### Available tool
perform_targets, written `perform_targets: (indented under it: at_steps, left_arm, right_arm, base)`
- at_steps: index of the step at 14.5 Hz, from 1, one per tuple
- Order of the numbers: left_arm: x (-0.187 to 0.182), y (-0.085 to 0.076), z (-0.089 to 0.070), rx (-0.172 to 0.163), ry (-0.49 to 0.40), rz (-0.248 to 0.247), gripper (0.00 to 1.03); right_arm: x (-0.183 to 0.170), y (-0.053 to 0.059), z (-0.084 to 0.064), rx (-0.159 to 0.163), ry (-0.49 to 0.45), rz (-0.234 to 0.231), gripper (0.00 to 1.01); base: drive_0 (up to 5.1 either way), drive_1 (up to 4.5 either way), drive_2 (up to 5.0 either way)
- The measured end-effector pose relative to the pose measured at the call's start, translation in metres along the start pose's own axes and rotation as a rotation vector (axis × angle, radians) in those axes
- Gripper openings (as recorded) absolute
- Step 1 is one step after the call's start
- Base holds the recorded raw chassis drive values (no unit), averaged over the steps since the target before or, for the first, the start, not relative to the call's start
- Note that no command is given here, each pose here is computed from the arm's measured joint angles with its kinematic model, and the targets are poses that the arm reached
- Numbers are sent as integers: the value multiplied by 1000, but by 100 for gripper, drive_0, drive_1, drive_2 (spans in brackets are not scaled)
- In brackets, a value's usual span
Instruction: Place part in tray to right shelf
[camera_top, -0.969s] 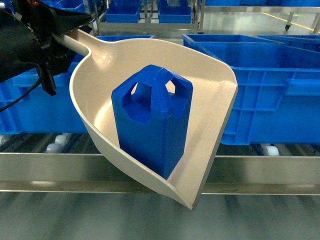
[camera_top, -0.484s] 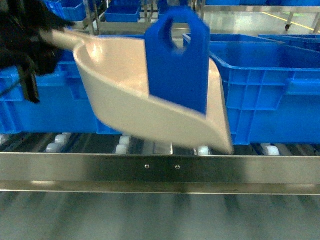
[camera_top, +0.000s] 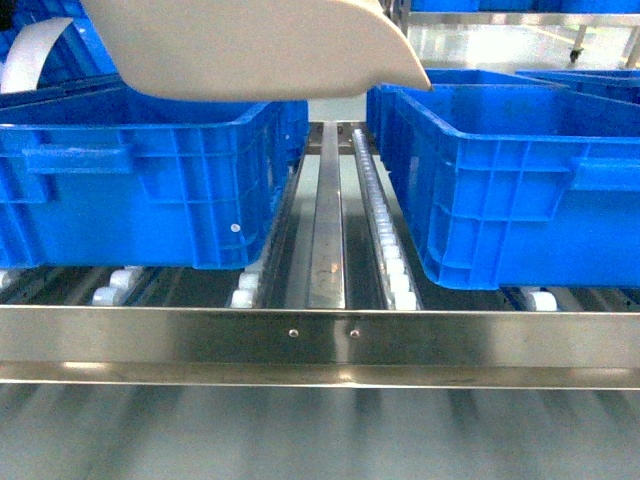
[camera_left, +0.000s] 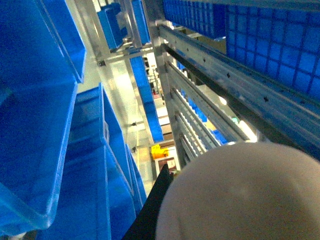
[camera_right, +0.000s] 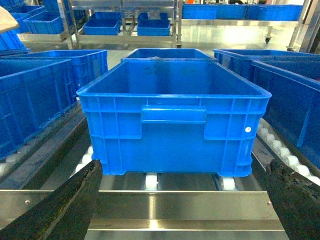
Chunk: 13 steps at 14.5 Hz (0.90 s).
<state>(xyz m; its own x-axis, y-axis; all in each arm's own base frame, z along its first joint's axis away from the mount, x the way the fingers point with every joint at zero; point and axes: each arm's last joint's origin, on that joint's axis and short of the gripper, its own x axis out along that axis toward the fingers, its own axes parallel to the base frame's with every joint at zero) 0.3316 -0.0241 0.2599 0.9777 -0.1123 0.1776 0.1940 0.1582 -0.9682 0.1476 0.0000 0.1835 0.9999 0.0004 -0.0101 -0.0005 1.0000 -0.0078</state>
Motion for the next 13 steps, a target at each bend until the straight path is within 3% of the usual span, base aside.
perform_targets:
  at_steps: [2,4,5,7,8,9,10,13]
  left_arm:
    - [0,-4,14,-3,-88,49,12]
    - [7,-2,33,4,-190,133,12]
    - [15,-3,44,21,-238,140,12]
    - [44,-8,69,101,-313,159,12]
    - [60,-8,82,162,-344,180,12]
    - [78,-5,94,242,-378,234,12]
    - [100,0,108,346,-424,297,12]
    - [119,6,121,429,-456,365,12]
  right_arm:
    - [0,0,0,0,0,0,98]
    - [0,0,0,0,0,0,98]
    - [0,0,0,0,0,0,98]
    - [0,0,0,0,0,0,98]
    - [0,0,0,0,0,0,98]
    - [0,0,0,0,0,0,98]
    - [0,0,0,0,0,0,98]
    - [0,0,0,0,0,0,98]
  base:
    - [0,0,0]
    - [0,0,0]
    - [0,0,0]
    - [0,0,0]
    - [0,0,0]
    - [0,0,0]
    - [0,0,0]
    - [0,0,0]
